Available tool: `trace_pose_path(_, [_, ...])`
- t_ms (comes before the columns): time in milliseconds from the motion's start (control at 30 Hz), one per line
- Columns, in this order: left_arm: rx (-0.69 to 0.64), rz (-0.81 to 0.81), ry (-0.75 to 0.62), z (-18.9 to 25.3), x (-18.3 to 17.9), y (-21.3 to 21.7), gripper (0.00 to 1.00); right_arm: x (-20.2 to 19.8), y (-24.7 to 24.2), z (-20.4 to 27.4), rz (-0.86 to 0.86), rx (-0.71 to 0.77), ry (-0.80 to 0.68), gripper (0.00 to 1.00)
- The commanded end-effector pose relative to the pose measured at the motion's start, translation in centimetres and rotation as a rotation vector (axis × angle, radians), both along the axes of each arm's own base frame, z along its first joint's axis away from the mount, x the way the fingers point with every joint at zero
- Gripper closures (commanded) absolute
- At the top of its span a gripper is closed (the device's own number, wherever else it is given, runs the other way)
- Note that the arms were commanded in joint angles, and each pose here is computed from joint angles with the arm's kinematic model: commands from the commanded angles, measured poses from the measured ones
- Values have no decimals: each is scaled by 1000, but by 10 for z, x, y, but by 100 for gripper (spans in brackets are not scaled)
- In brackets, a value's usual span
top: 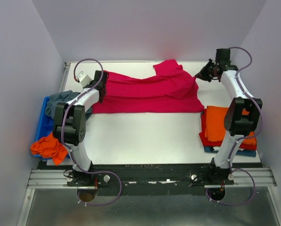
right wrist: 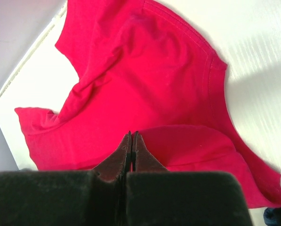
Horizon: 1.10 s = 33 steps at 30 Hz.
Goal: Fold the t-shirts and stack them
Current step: Fold the flattened tshirt in 1/3 of the way
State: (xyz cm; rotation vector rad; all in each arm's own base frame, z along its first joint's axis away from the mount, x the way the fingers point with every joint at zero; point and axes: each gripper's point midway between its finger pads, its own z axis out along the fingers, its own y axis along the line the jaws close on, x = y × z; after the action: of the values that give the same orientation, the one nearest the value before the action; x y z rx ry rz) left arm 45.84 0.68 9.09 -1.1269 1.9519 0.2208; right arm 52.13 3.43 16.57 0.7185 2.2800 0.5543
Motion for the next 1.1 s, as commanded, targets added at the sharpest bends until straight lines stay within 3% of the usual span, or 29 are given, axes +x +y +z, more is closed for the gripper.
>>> trace_pose_path(0, [12, 11, -26, 2, 11, 4, 98, 7, -1, -10, -7, -4, 27, 94])
trace_pose_path(33, [12, -3, -36, 2, 16, 2, 86, 9, -1, -12, -12, -7, 26, 86])
trace_pose_path(100, [16, -54, -40, 6, 28, -2, 9, 11, -3, -10, -33, -4, 37, 45])
trace_pose_path(133, [21, -68, -38, 11, 31, -4, 1, 8, -4, -8, -42, -4, 49, 39])
trace_pose_path(400, [12, -29, -134, 57, -16, 7, 1, -64, -13, 1, -211, 16, -12, 43])
trace_pose_path(567, [-73, -39, -100, 36, -54, -15, 7, -108, -9, -22, -250, 24, 39, 53])
trace_pose_path(767, [-88, -9, -65, 2, -89, -19, 21, -136, -9, -60, -289, 15, 106, 63])
trace_pose_path(833, [-91, -1, -54, -7, -95, -18, 28, -140, -6, -74, -296, 24, 143, 68])
trace_pose_path(1067, [-85, -3, -17, -21, -95, -18, 33, -142, 1, -87, -280, 45, 170, 72])
